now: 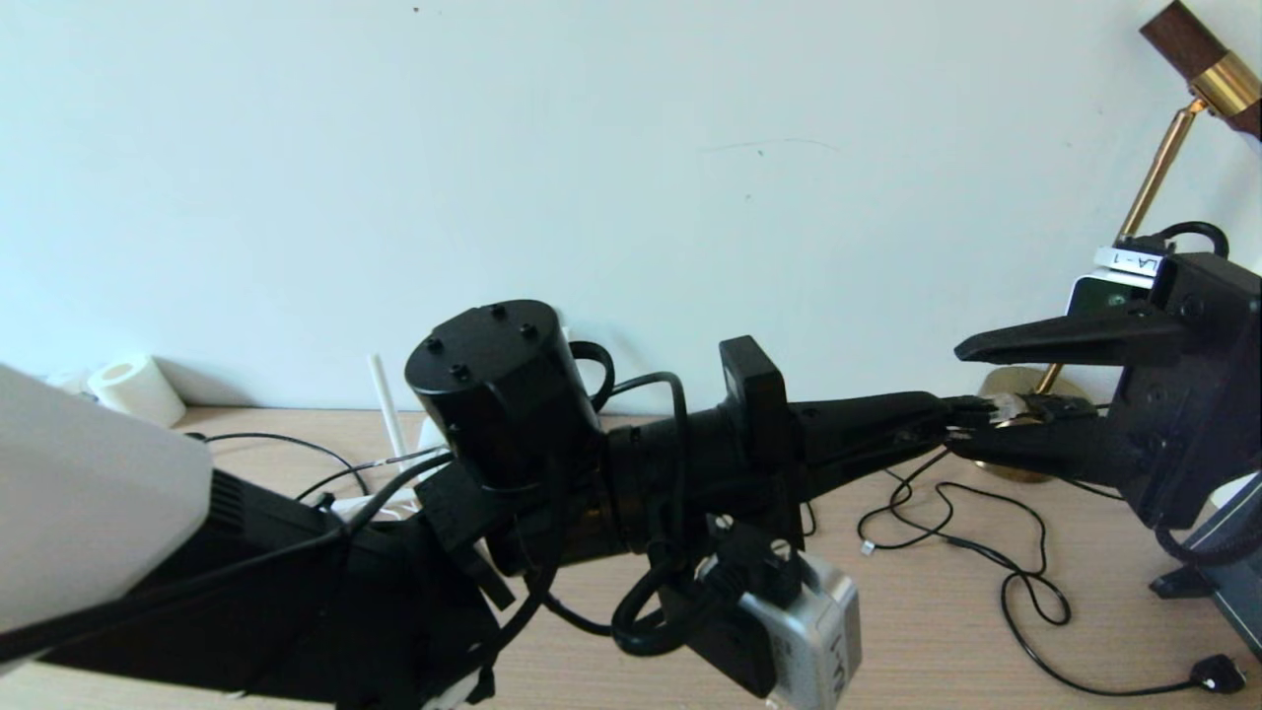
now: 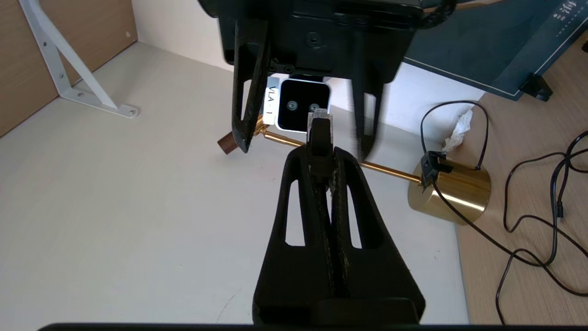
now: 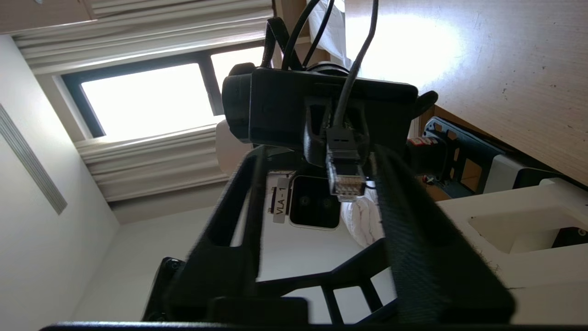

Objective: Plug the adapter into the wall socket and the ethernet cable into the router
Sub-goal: Align cable and router interface

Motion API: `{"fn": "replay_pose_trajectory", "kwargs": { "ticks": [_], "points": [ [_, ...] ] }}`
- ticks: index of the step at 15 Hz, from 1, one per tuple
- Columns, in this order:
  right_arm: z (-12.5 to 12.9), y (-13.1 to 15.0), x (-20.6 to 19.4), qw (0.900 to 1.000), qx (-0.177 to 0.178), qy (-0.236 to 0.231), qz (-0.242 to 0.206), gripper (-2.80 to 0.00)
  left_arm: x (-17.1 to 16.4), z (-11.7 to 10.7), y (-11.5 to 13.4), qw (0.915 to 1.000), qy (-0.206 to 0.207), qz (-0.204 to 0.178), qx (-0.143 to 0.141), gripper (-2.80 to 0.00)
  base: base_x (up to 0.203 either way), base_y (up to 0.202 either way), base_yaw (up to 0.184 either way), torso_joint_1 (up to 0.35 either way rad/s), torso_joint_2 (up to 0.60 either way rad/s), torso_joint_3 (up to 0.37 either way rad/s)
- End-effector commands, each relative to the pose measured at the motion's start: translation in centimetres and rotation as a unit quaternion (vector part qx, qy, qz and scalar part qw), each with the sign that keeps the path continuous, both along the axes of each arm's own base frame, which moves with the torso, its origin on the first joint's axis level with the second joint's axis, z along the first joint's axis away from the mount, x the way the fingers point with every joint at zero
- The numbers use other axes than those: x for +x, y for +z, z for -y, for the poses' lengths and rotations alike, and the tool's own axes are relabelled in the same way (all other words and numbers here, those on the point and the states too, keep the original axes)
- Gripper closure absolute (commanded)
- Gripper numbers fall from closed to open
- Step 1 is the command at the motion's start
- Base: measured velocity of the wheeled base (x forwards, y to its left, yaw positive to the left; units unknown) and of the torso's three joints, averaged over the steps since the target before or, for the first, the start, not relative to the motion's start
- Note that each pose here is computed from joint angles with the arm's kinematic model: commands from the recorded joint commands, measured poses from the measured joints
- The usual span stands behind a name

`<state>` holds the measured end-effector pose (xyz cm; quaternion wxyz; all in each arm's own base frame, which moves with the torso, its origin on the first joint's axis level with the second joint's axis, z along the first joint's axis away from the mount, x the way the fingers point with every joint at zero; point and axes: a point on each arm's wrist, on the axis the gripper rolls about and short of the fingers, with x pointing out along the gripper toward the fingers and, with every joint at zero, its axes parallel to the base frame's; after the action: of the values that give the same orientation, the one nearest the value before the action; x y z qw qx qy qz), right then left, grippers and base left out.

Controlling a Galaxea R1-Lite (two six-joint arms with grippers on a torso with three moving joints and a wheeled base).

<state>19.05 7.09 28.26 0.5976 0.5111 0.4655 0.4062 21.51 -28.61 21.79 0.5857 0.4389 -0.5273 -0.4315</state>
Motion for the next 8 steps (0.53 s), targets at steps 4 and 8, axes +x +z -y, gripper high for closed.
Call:
{"fn": "replay_pose_trajectory", "kwargs": {
  "ticks": [4,8],
  "points": [
    [1.0,0.9,-1.5,0.996,-0.006,-0.068,0.052,-2.8,-0.5,-0.9,1.2,0.9966,0.022,-0.073,-0.032,0.0,0.0,0.0,0.0,0.0,0.0,0.0],
    [3.1,0.8,-4.9,0.968,-0.026,-0.166,0.188,-2.8,-1.7,-3.0,4.0,0.9538,0.054,-0.273,-0.114,0.0,0.0,0.0,0.0,0.0,0.0,0.0]
  ]
}}
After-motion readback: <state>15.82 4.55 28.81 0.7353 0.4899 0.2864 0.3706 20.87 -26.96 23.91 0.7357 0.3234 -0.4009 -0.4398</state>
